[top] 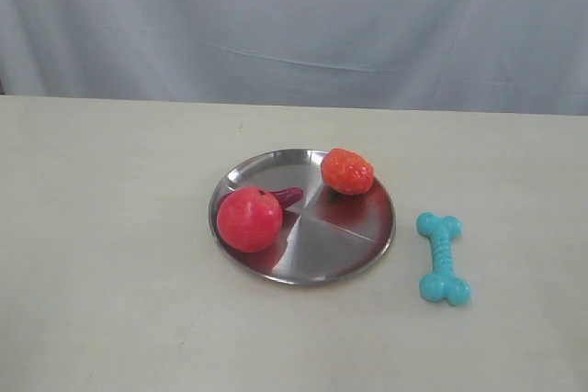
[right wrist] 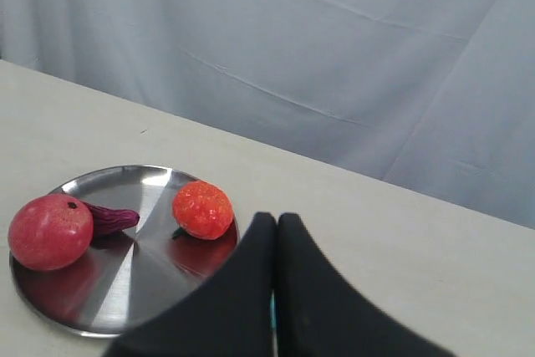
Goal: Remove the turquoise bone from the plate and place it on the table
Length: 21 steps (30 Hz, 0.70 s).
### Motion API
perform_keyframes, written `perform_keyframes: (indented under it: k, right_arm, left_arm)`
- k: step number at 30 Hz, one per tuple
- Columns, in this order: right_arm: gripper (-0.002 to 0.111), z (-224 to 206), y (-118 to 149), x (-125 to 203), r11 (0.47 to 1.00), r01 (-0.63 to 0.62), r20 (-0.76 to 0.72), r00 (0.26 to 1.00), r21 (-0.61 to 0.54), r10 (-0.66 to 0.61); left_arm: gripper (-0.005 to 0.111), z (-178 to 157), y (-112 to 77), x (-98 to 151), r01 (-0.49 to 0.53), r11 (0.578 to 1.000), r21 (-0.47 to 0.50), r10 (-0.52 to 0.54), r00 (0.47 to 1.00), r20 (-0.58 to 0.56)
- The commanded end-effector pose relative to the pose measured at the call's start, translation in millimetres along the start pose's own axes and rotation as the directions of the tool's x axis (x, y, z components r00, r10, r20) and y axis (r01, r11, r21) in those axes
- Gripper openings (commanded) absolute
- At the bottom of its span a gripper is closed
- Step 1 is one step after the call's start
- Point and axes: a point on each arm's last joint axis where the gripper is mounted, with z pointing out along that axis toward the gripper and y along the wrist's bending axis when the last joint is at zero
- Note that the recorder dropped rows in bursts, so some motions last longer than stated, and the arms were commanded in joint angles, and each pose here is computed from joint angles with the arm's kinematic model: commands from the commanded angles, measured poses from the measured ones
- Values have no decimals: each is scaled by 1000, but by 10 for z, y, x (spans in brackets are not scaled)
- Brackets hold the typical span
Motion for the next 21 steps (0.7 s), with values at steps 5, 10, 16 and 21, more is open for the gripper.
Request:
perform_keyframes:
  k: [5,10,16,21]
  right_arm:
    - [-1,-80,-372,-48,977,-127,97,989,170,112]
    - [-1,-407,-793,27,858,-274,193,959,435,208]
    - [-1,-1070,-1008,190,679,-468,415,873,565,256]
    - [-1,-1262,-782,129,774,-441,554,820,455,143]
  left_arm:
    - [0,2,2,3,8,1000,-3,-8,1000,4]
    - [0,2,2,3,8,1000,-3,-8,1000,4]
    - [0,2,2,3,8,1000,-3,-8,1000,4]
    - [0,2,2,3,8,1000,-3,-8,1000,4]
